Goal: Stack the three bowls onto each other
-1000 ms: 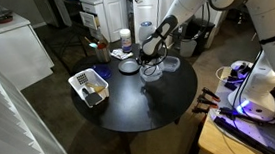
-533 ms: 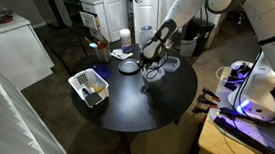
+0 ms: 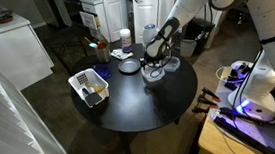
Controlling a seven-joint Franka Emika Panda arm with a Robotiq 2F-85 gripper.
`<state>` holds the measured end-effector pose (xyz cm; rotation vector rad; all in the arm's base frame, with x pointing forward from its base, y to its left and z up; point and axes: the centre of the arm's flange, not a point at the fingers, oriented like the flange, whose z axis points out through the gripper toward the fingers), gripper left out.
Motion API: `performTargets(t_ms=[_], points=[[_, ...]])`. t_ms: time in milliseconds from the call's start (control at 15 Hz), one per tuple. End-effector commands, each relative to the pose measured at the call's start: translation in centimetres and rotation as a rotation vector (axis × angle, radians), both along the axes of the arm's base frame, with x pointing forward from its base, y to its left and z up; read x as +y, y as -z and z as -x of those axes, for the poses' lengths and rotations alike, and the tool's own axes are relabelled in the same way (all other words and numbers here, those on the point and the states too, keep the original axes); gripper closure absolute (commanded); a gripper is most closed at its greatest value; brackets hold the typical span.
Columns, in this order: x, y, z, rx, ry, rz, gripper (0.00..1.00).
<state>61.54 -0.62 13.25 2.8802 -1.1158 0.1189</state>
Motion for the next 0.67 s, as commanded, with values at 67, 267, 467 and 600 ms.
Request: performTargets(t_ms=[67, 267, 467, 600], points=[[-4.0, -2.7, 4.4, 0.033, 0.068, 0.001, 0.00], [-8.3, -3.2, 5.0, 0.044, 0.145, -0.012, 0.00], [-12.2, -3.1, 5.4, 0.041, 0.221, -0.035, 0.00], [-14.4, -2.1, 5.2, 0.035, 0.259, -0.064, 0.00]])
